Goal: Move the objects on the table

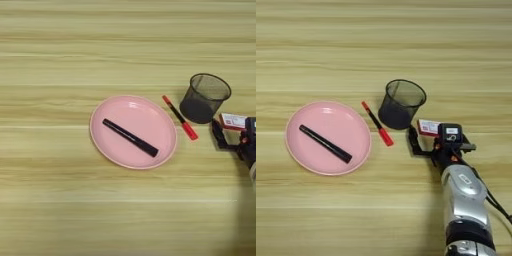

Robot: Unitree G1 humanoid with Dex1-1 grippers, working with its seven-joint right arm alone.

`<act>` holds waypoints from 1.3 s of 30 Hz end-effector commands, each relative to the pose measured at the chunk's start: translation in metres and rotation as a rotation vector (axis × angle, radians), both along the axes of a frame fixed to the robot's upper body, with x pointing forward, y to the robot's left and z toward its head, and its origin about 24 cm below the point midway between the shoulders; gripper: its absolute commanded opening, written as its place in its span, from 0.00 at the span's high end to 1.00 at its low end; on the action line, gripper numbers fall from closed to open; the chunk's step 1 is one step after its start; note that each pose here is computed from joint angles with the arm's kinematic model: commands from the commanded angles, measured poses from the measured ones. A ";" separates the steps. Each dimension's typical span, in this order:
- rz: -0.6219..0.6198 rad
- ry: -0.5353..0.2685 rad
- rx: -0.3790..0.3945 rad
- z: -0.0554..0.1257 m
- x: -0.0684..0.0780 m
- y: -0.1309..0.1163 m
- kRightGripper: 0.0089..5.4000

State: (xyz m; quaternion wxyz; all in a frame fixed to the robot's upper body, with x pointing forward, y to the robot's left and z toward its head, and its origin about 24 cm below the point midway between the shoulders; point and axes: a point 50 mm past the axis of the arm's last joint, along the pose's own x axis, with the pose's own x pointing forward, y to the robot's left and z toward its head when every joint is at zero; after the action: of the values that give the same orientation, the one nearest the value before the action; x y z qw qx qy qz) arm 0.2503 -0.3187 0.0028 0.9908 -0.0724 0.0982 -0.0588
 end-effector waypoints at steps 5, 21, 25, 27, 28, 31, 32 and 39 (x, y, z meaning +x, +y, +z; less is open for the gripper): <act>0.003 -0.031 -0.039 0.016 0.014 -0.008 0.05; 0.003 -0.033 -0.034 0.014 0.014 -0.008 0.28; 0.002 -0.043 -0.035 0.015 0.014 -0.008 0.28; -0.001 -0.051 -0.036 0.016 0.014 -0.009 0.28; -0.003 -0.055 -0.036 0.017 0.014 -0.009 0.28; -0.006 -0.071 -0.043 0.021 0.014 -0.011 0.28; -0.006 -0.077 -0.047 0.022 0.013 -0.011 0.28; 0.006 -0.111 -0.066 0.030 0.008 -0.010 0.28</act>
State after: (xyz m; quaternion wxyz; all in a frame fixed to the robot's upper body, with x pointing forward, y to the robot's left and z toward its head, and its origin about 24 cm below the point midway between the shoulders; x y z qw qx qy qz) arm 0.2489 -0.3214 0.0032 0.9912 -0.0741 0.0926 -0.0595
